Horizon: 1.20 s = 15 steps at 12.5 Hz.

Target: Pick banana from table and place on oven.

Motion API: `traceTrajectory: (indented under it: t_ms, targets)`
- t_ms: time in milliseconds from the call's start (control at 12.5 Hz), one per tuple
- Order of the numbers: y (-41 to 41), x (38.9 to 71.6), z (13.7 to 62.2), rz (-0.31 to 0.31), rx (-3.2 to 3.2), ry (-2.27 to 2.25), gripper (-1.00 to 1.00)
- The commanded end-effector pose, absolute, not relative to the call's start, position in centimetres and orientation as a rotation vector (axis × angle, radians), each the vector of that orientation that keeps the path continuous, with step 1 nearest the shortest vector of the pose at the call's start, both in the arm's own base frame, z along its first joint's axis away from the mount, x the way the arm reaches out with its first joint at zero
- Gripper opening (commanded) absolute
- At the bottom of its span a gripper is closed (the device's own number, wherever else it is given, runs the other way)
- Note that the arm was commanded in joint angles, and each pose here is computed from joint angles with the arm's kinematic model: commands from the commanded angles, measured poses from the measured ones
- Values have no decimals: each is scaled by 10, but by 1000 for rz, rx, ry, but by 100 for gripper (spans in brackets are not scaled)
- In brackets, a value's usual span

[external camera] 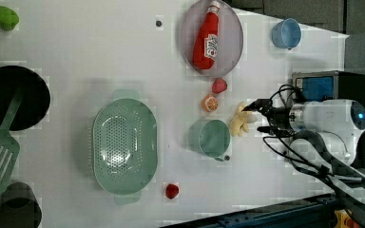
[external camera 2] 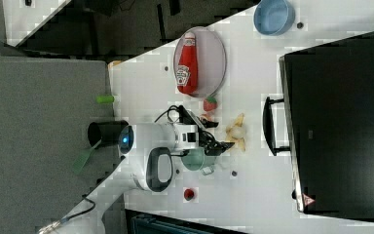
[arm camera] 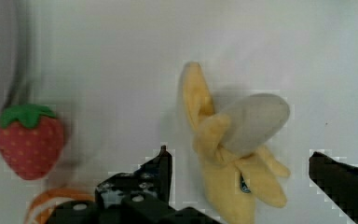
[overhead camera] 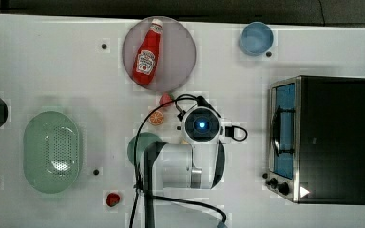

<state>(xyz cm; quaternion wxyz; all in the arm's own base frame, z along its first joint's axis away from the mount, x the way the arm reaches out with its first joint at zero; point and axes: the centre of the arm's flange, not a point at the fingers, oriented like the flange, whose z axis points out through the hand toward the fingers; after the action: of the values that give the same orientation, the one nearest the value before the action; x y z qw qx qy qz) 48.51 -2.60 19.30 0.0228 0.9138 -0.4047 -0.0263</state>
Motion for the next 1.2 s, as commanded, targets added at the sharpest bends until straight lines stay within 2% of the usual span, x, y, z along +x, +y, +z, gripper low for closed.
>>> traceTrajectory:
  t_ms: [80,240,320,480,800,1040,1200]
  targets:
    - [-17,480,177,-97,2817,-1268,100]
    - [-16,478,164,-104,2817,-1265,100]
    - [-16,478,161,-100,2818,-1266,92]
    - [-15,477,157,-105,2818,-1263,42]
    - [-14,481,160,-63,2832,-1265,-47]
    - [-14,490,181,9,2851,-1274,-47]
    - [-14,500,225,114,2875,-1285,-47]
